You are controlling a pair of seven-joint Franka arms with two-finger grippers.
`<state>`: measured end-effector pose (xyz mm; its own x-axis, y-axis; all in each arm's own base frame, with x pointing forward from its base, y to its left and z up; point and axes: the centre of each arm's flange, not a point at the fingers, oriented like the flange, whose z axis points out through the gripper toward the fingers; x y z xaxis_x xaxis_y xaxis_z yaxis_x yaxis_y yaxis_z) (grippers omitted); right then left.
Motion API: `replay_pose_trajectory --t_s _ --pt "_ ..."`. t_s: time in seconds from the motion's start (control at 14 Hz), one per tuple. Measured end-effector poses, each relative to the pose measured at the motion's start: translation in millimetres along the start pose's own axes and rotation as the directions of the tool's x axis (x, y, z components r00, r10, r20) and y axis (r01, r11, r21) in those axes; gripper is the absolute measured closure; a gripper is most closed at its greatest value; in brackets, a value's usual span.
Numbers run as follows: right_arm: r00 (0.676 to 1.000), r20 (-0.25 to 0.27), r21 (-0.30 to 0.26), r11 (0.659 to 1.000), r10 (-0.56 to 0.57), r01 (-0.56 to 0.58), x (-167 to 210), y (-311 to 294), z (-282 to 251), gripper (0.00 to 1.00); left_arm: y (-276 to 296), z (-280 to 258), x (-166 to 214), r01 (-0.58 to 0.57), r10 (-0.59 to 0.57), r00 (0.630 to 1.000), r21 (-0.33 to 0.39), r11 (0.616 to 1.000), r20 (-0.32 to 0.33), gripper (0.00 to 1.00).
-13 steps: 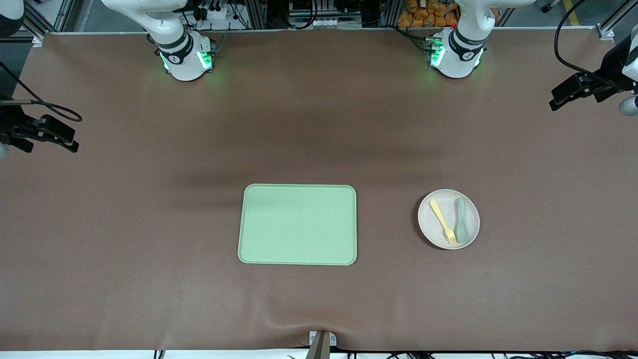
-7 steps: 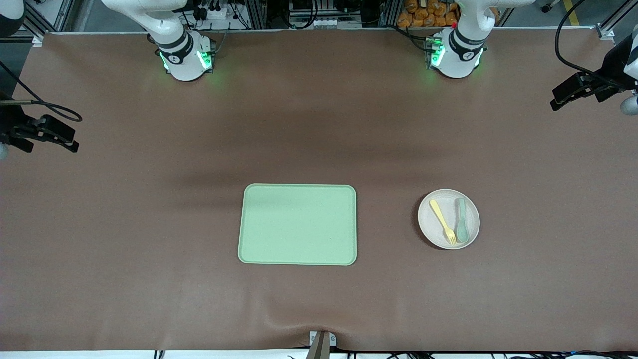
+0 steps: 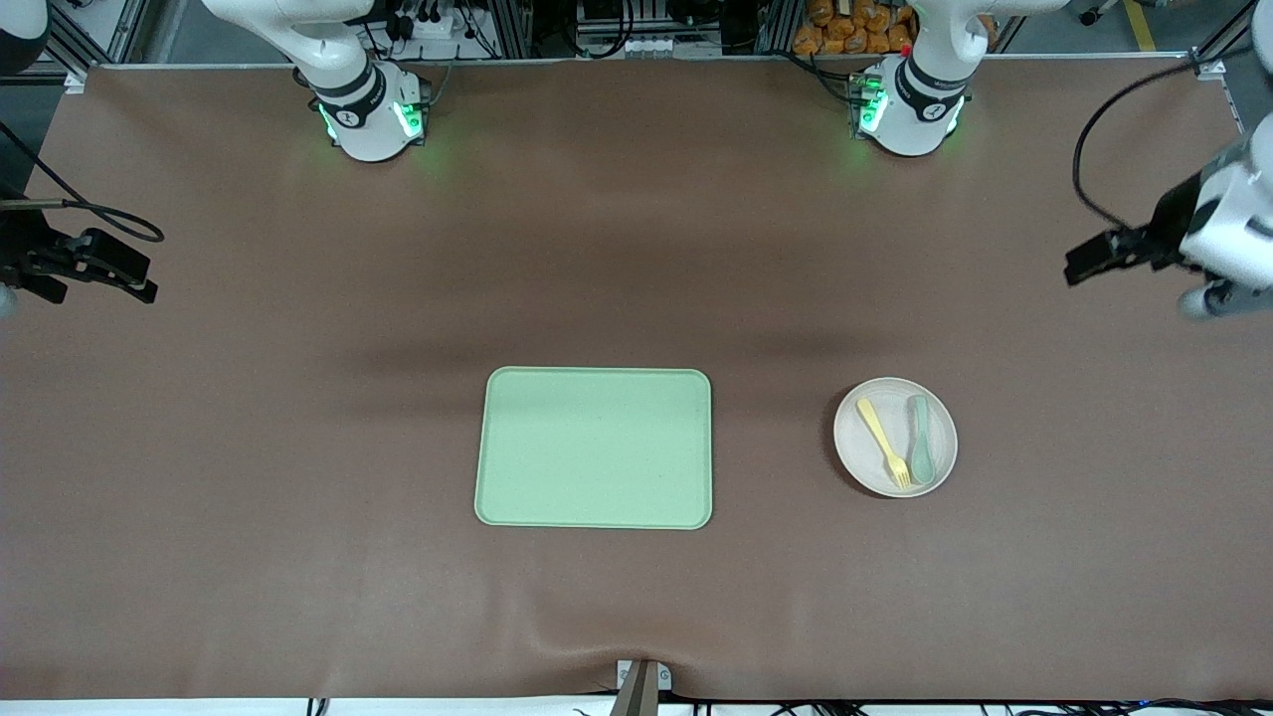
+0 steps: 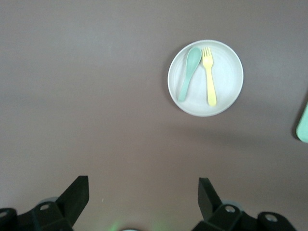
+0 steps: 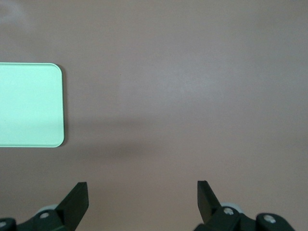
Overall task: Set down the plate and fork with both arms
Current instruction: 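Reach the left gripper to the white plate's rim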
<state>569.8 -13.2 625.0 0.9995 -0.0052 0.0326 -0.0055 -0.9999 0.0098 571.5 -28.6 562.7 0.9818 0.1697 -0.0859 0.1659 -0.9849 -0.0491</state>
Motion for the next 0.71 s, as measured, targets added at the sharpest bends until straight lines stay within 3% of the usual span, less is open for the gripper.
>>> replay_pose_trajectory --t_s 0.71 --pt "1.000 0.003 0.000 1.000 0.006 -0.006 -0.3 3.6 0.4 0.00 19.4 196.4 76.8 0.033 -0.033 0.999 0.001 0.999 -0.004 0.00"
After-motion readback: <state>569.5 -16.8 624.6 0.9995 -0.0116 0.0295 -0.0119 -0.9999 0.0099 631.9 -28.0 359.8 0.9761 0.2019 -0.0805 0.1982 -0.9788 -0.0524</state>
